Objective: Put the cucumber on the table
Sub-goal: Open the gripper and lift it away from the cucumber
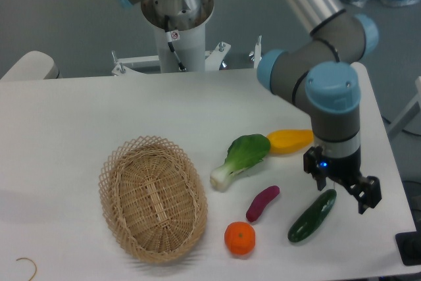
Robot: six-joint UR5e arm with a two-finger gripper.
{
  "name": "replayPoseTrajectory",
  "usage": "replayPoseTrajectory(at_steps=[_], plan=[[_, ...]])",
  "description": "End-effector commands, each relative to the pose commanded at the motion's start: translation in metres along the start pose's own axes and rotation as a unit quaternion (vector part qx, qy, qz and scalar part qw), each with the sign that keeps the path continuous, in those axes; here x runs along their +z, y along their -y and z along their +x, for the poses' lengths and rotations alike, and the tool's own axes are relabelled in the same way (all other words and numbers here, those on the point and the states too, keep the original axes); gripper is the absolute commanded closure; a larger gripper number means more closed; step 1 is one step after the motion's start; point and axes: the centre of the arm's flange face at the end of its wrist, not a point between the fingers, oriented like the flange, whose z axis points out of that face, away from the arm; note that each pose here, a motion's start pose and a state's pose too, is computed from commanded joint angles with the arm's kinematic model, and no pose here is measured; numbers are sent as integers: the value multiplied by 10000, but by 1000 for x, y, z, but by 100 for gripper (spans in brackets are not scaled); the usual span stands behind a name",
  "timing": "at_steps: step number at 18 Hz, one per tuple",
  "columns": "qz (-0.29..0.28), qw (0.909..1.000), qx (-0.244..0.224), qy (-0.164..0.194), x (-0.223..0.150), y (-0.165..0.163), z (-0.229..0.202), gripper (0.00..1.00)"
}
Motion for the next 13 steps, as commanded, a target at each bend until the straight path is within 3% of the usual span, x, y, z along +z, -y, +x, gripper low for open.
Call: replayPoseTrajectory(at_steps=[7,10,13], plan=[[254,9964,721,-360,-28,-105,-2,0],[279,9921,1113,-501,-25,-130,4,0],[330,9919,1112,-522,-24,-137,8,0]])
